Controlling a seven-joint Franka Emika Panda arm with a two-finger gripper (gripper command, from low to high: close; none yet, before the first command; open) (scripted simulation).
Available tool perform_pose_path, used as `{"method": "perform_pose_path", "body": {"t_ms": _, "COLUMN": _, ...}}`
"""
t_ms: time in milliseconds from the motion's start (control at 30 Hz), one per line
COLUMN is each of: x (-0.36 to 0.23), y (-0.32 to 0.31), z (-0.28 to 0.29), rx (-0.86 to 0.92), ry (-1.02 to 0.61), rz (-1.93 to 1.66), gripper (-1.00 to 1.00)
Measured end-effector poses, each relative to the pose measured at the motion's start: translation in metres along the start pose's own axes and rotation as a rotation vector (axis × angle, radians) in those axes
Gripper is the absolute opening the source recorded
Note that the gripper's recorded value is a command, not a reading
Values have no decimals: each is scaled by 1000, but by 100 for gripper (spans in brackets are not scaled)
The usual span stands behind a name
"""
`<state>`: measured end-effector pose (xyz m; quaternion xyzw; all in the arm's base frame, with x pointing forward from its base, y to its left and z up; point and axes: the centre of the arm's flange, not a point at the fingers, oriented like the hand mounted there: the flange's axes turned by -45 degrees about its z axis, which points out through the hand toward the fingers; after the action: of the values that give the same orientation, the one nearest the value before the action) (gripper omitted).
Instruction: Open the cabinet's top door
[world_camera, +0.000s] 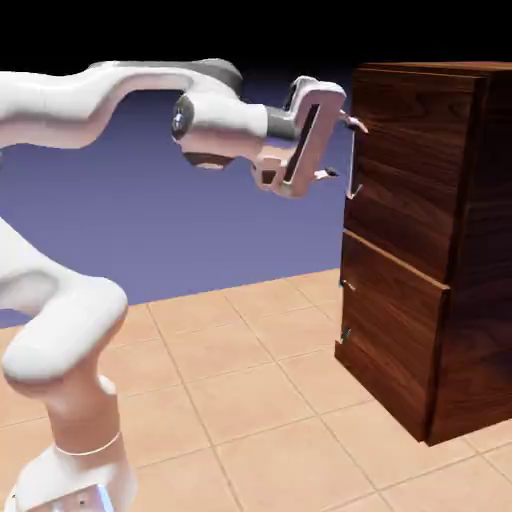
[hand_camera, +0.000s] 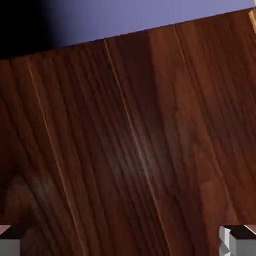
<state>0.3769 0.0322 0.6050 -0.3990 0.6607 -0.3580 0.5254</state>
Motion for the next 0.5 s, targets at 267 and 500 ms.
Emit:
{"method": "perform_pose_path", "body": {"t_ms": 267, "x": -28, "y": 22, "z": 10, "rx": 68, "ry": -48, "rz": 369, "gripper": 100}}
{"method": "perform_pose_path", "body": {"t_ms": 500, "x": -52, "y": 51, "z": 26, "rx": 102, "ry": -100, "rz": 691, "gripper": 100}}
